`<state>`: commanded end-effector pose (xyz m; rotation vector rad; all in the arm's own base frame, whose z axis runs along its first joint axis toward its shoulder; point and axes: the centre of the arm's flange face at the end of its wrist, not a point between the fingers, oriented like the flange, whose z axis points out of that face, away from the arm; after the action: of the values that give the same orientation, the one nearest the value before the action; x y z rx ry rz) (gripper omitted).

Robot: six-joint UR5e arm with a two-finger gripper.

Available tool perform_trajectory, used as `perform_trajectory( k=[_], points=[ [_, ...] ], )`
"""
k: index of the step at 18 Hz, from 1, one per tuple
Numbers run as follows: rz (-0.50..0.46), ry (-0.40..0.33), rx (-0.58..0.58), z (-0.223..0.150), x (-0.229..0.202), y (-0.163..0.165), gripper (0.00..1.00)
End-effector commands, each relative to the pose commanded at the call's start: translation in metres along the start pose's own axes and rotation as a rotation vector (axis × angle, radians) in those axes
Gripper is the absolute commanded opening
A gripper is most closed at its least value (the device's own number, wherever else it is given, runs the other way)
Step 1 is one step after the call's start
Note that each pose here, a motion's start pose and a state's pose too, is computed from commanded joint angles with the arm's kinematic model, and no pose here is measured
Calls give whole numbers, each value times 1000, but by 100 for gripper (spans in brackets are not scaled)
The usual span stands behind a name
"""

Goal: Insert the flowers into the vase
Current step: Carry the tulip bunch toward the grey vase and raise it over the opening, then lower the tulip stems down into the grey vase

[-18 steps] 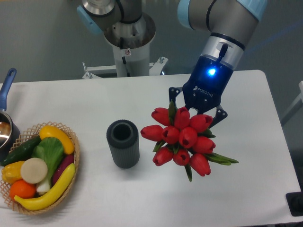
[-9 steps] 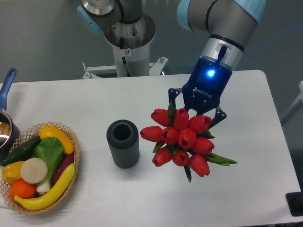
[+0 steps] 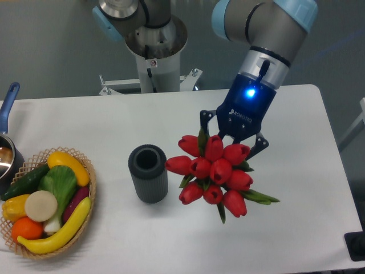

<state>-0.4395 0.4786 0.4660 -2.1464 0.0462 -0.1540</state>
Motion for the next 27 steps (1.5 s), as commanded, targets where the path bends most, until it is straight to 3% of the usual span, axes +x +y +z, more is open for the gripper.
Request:
perform_trajectory(
  k=[6,10,14,18,24,27],
  points=[
    [10,23,8,17,6,8,27],
    [-28,114,119,10,16,5,28],
    [-31,129,149,-2,31,5,30],
    [-32,204,263,-17,42,0,31],
    [-6,288,360,-14,59,12,31],
    [21,295,361,-7,67,21,31]
  ],
)
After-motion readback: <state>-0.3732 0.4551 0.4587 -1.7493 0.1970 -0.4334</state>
